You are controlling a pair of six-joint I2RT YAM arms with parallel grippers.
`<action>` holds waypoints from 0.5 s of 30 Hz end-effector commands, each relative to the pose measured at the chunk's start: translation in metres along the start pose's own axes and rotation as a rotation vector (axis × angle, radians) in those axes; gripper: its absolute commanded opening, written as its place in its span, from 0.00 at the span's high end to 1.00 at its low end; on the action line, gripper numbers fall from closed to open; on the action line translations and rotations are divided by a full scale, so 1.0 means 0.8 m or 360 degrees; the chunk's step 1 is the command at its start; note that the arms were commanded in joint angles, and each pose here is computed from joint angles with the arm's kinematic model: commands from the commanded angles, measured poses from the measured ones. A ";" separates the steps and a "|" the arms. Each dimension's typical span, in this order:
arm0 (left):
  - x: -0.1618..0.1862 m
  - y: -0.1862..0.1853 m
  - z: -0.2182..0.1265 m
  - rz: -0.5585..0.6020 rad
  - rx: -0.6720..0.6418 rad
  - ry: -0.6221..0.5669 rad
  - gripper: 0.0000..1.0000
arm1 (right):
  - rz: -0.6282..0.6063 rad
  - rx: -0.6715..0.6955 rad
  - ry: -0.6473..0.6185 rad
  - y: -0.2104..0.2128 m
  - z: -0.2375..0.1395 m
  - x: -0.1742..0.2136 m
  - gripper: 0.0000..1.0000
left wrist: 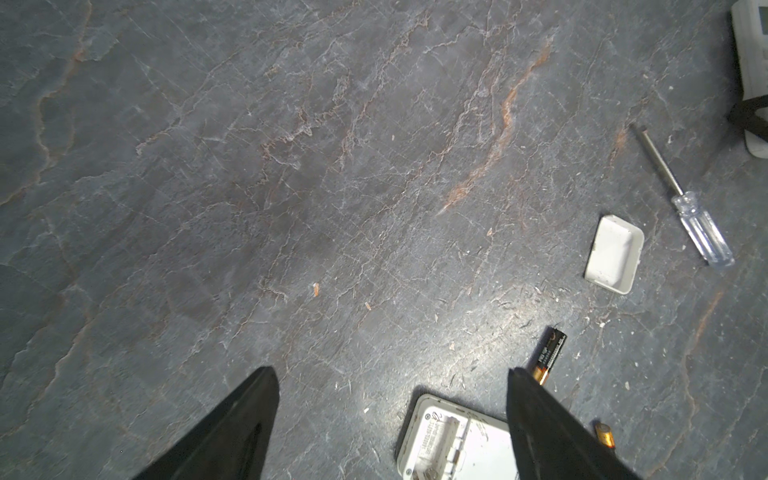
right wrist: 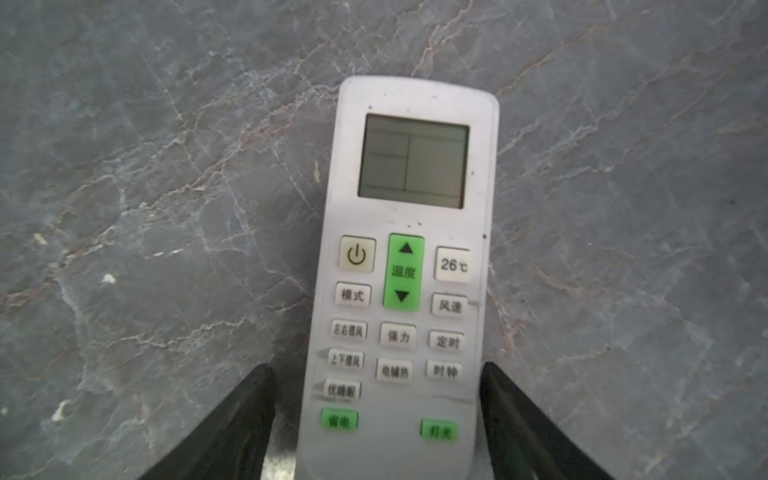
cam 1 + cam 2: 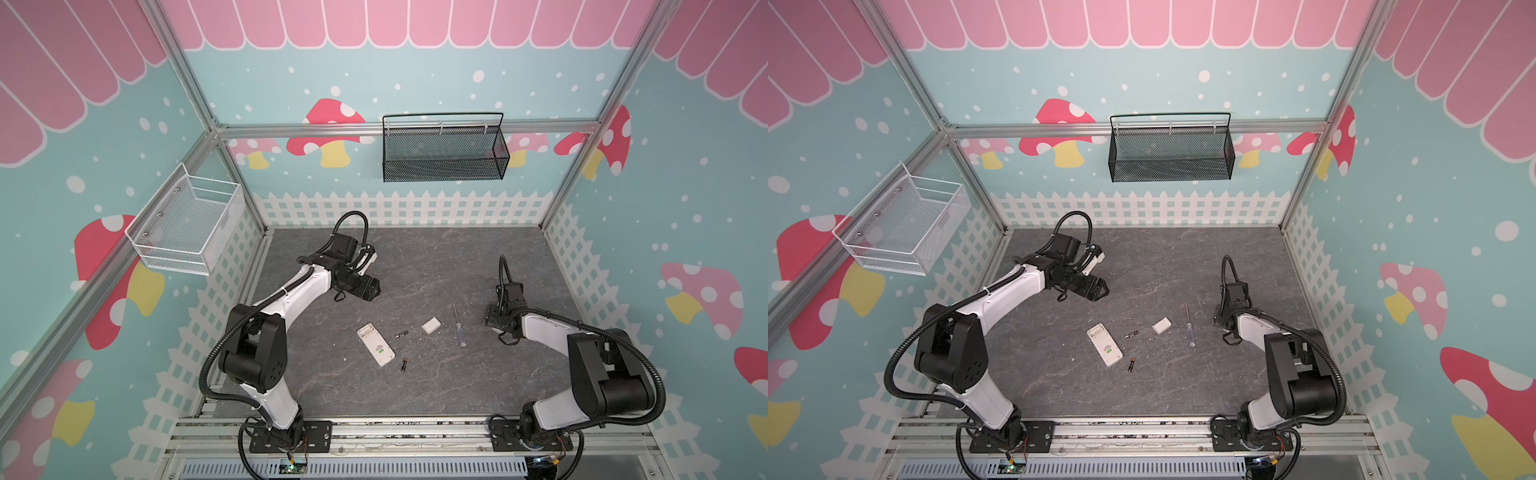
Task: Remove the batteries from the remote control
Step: 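Grasp the white air-conditioner remote with the right gripper and lift it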
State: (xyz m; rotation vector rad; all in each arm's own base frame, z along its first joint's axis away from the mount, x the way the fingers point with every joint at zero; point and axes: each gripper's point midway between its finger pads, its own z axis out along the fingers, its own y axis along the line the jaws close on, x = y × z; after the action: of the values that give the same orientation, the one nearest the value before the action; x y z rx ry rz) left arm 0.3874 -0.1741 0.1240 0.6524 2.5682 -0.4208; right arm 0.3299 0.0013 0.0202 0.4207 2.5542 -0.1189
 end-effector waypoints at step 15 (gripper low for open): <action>-0.056 0.012 -0.056 0.0149 -0.0038 -0.0201 0.14 | -0.0100 -0.0222 -0.0072 0.030 0.006 -0.036 0.56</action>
State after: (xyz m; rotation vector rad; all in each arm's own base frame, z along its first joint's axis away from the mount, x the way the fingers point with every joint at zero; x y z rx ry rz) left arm 0.4017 -0.1653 0.1441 0.6641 2.5198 -0.3943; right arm 0.3455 0.0054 0.0224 0.3616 2.5373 -0.0405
